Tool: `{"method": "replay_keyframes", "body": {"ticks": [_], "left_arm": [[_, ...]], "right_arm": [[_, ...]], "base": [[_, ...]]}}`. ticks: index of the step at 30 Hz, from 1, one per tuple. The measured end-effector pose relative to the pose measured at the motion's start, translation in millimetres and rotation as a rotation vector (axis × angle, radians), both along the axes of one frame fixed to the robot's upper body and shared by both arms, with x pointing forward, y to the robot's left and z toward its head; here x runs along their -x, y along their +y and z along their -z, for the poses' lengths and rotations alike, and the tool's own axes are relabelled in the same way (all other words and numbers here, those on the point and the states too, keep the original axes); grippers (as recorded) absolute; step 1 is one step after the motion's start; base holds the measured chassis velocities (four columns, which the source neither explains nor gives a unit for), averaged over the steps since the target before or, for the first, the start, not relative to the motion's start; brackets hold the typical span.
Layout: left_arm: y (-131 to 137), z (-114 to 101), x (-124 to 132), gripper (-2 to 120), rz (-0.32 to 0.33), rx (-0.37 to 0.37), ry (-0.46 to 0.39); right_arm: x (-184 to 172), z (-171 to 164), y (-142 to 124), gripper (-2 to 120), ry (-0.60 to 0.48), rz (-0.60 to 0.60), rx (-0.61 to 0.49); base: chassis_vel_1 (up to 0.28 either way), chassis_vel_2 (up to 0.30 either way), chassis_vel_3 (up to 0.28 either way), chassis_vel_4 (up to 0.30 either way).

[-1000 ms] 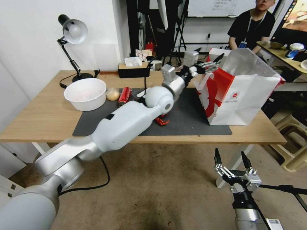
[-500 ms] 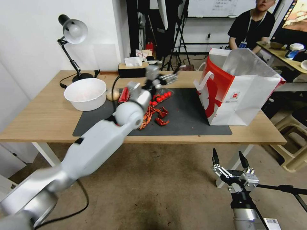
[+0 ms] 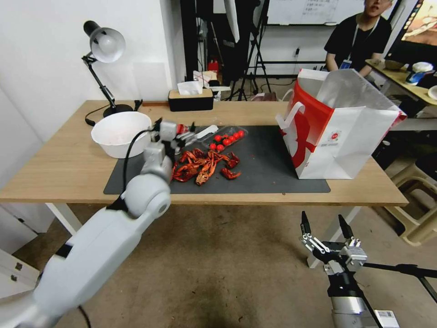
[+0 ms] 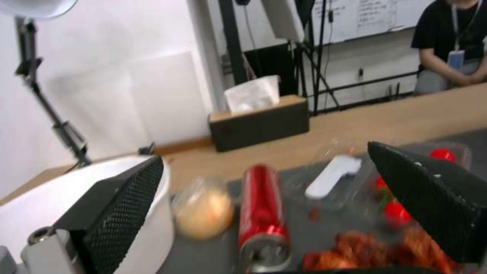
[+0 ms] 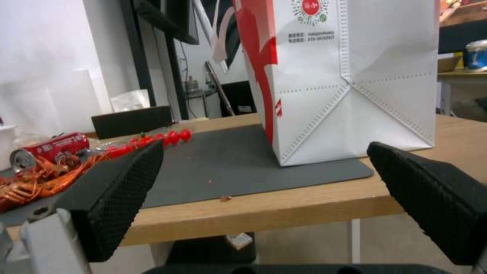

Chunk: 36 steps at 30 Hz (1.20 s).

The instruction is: Pick up the trash from the table and place it into the takeout bag.

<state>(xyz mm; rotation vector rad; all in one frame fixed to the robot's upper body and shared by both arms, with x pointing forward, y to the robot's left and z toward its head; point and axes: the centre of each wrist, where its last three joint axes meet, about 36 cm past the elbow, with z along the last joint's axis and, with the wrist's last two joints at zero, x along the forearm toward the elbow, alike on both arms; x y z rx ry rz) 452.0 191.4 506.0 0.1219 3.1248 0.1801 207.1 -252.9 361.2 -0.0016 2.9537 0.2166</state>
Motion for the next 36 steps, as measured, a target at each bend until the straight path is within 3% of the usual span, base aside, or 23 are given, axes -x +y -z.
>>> {"method": "replay_keyframes", "body": {"ticks": [3,12,19,36], "left_arm": [[17,19,27,100,-0.053,-0.01,0.013],[23,36,61,100,-0.097,-0.006,0.04],[24,59,103,100,-0.145,0.02,0.084],[32,69,138,100,-0.161,0.074,0.106]], "right_arm": [[0,0,1,100,0.001,-0.004,0.0],[-1,-1,0,100,-0.001,-0.012,0.006],[-1,-2,-4,100,-0.003,-0.02,0.022],[-4,0,-6,100,0.001,-0.046,0.051]], "base": [[0.0,0.0,0.0,0.0],[0.0,0.0,0.0,0.0],[0.0,0.0,0.0,0.0],[0.0,0.0,0.0,0.0]]}}
